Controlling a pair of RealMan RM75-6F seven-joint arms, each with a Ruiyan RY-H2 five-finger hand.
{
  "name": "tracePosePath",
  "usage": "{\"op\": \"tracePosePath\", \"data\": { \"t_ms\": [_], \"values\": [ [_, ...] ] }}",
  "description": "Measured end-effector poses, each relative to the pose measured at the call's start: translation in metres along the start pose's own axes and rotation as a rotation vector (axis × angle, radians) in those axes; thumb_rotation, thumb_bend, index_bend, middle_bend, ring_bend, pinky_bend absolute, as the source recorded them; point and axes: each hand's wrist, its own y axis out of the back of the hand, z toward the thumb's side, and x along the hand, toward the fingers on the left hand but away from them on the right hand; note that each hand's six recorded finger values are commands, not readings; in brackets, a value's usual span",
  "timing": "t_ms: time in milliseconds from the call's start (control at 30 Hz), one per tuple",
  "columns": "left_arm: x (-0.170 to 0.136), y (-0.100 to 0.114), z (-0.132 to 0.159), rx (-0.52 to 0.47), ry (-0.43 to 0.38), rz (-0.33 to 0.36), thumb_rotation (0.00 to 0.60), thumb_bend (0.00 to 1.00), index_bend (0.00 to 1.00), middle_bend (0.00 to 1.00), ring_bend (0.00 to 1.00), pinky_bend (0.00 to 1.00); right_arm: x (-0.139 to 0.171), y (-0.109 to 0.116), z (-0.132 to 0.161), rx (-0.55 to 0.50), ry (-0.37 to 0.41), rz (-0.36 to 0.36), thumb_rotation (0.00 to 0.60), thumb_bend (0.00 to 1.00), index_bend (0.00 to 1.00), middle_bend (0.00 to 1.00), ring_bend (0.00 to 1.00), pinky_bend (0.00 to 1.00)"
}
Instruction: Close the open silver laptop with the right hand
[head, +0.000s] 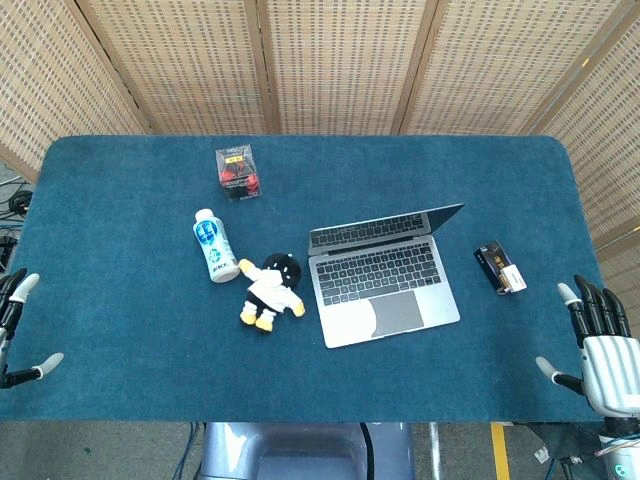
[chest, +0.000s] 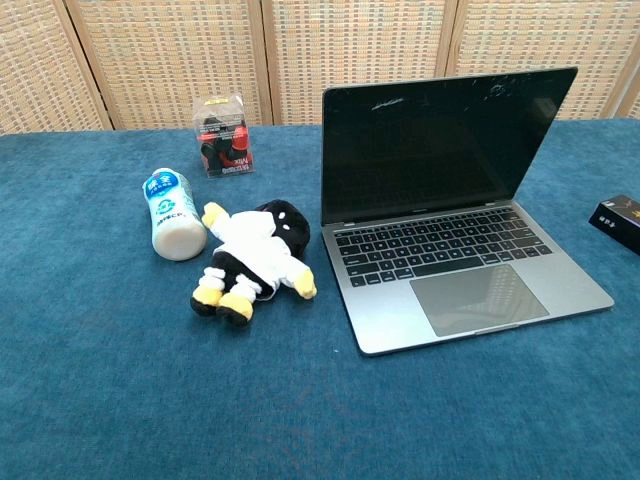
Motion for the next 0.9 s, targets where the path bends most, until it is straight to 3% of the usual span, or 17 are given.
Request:
{"op": "tracePosePath", "data": {
  "t_ms": [233, 433, 633, 800, 900],
  "values": [
    [0.001, 0.000, 0.000, 0.000, 0.005, 0.003, 0.600, 0.00, 0.00, 0.00, 0.00, 0.00, 0.000, -0.003, -0.001, 0.002, -0.004, 0.011, 0.600, 0.02, 0.00, 0.00, 0.00, 0.00],
    [0.003, -0.001, -0.002, 0.002, 0.017, 0.001, 0.600, 0.00, 0.00, 0.00, 0.00, 0.00, -0.008, -0.007, 0.001, -0.005, 0.001, 0.052, 0.600, 0.21, 0.00, 0.00, 0.00, 0.00],
    [0.007, -0.002, -0.003, -0.001, 0.029, -0.005, 0.600, 0.00, 0.00, 0.00, 0.00, 0.00, -0.048, 0.004, 0.010, 0.015, 0.045, 0.081, 0.600, 0.47, 0.00, 0.00, 0.00, 0.00],
    [0.011, -0.004, -0.003, 0.007, 0.037, -0.013, 0.600, 0.00, 0.00, 0.00, 0.00, 0.00, -0.087, 0.014, 0.027, 0.039, 0.096, 0.130, 0.600, 0.95, 0.00, 0.00, 0.00, 0.00],
    [0.013, -0.006, -0.005, 0.009, 0.044, -0.019, 0.600, 0.00, 0.00, 0.00, 0.00, 0.00, -0.114, 0.017, 0.042, 0.030, 0.118, 0.175, 0.600, 1.00, 0.00, 0.00, 0.00, 0.00]
  ]
}}
